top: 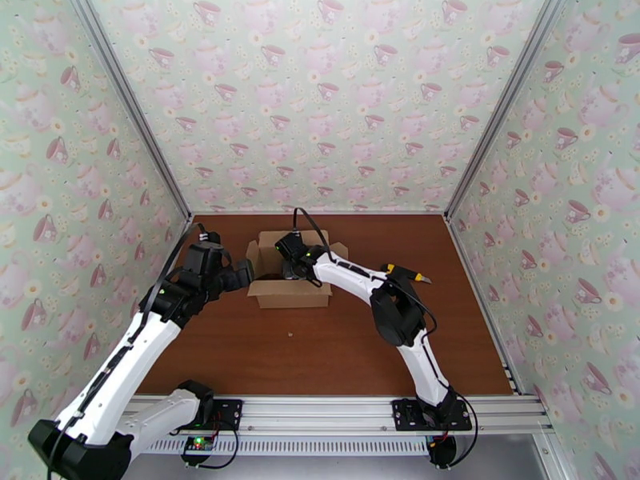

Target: Unpack the express box

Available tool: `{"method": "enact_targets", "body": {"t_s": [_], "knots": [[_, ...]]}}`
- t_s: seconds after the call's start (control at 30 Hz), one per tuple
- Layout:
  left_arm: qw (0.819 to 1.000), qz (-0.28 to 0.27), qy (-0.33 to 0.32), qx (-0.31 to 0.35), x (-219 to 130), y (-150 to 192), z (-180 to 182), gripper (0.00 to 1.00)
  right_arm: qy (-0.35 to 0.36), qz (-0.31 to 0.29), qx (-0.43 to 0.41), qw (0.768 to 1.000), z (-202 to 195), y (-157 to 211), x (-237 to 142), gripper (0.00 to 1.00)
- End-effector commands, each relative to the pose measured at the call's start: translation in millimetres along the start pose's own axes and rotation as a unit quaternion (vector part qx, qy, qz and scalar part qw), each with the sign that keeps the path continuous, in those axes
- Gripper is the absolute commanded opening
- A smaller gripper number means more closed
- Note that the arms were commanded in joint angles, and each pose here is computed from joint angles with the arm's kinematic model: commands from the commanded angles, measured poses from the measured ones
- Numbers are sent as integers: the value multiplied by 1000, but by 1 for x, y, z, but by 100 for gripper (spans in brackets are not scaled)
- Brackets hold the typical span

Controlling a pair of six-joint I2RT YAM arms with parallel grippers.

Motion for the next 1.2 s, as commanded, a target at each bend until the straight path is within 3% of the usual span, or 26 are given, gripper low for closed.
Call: {"method": "enact_targets", "body": {"t_s": [0.0,0.5,1.17], "knots": [[1000,-1,4,1,-2,3,2,100,13,44,-9,999,-6,21,-6,0],[1000,-2,7,-5,2,3,1,100,-31,-53,-6,998,8,-41,-91,0],[1000,-5,6,-9,1,2,1,100,-78,-139,4,987,13,-82,-173,0]]}}
Point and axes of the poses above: each hand's point on the last joint's axis, 136 mm out from that joint toward the fingers, its own x axis out along the fingers, its own z axis along the line the jaws close on, y = z × x, the point moved 5 cm from there along -x, back along the fingers, and after that the axes turned 12 degrees about x, right-handed, at the moved point
